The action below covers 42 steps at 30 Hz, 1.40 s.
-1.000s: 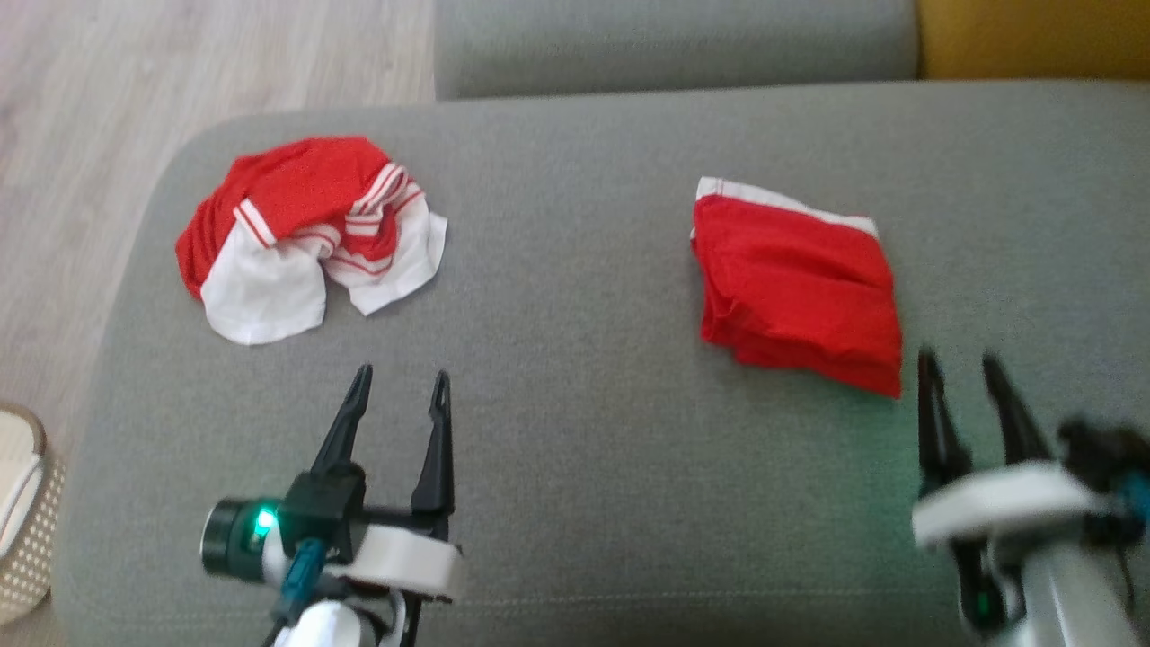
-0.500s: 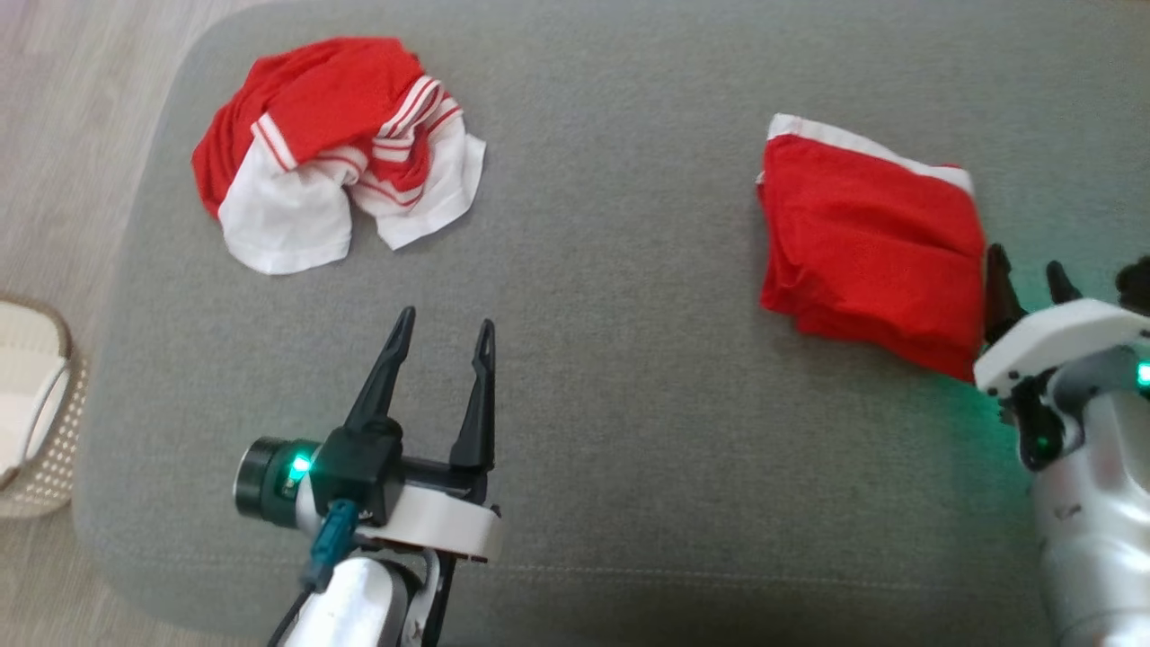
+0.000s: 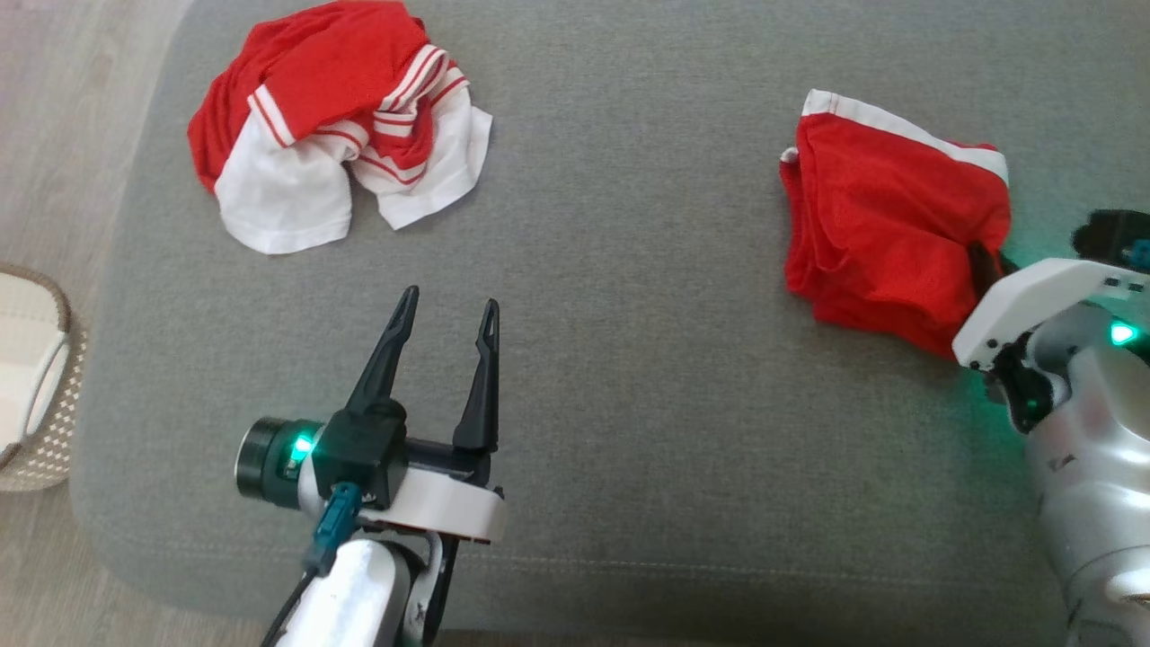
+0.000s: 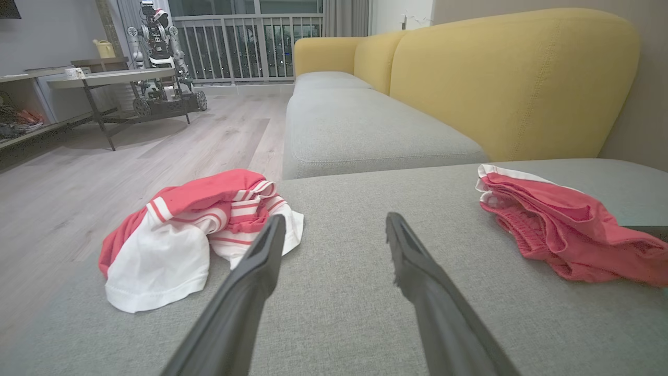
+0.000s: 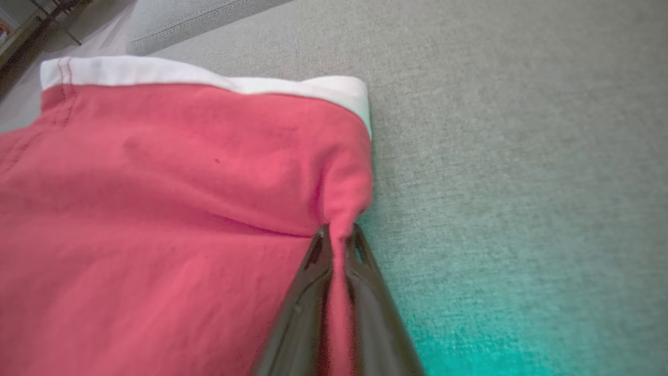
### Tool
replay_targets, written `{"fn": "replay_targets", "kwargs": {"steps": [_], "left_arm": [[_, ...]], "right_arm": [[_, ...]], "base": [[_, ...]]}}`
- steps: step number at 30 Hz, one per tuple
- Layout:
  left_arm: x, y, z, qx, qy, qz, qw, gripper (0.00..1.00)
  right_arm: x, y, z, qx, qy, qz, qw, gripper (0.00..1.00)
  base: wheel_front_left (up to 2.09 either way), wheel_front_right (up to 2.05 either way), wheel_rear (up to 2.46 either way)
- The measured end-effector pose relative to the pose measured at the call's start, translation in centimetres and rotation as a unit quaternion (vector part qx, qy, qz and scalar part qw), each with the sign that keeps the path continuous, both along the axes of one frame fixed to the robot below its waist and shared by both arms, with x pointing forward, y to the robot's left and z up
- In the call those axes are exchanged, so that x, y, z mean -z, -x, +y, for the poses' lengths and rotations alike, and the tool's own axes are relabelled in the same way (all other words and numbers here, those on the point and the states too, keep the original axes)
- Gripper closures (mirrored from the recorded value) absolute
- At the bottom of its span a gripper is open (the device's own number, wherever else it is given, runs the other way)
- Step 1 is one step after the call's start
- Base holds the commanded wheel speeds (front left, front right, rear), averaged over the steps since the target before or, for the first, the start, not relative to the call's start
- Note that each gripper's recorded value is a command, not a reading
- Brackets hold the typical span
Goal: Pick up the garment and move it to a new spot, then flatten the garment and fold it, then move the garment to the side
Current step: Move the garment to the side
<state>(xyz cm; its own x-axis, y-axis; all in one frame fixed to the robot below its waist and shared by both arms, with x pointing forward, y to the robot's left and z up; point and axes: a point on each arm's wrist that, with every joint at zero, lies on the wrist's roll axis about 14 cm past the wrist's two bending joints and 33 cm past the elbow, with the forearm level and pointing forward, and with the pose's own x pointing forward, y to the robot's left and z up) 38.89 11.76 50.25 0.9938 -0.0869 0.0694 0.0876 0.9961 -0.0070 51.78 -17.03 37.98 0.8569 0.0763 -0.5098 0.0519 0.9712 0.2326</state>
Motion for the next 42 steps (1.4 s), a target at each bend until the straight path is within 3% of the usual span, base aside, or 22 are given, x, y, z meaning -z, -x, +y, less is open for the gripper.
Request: {"fn": "replay_targets", "kwargs": {"steps": [5, 12, 18, 30, 42], "left_arm": [[0.1, -0.3, -0.9, 0.015, 0.004, 0.0, 1.0, 0.0], [0.0, -1.0, -3.0, 0.047, 0.008, -0.005, 0.999, 0.0], [0.5, -1.5, -4.9, 0.08, 0.008, -0.002, 0.997, 0.0], [1.2, -2.8, -7.6, 0.132, 0.002, -0.004, 0.991, 0.0], [2.7, -4.3, -9.1, 0.158, 0.002, 0.004, 0.987, 0.0]], "right_arm": [[-0.6, 0.1, -1.7, -0.015, 0.046, -0.018, 0.999, 1.0], [-2.8, 0.7, -9.1, 0.01, 0.131, -0.043, 0.99, 1.0], [-4.2, 2.0, -13.5, 0.034, 0.167, -0.053, 0.984, 1.0], [-7.2, 3.3, -17.8, 0.055, 0.224, -0.078, 0.97, 1.0], [-9.4, 3.1, -20.9, 0.063, 0.316, -0.083, 0.943, 1.0]], "base": [[0.0, 0.0, 0.0], [0.0, 0.0, 0.0], [0.0, 0.0, 0.0], [0.0, 0.0, 0.0], [0.0, 0.0, 0.0]]}}
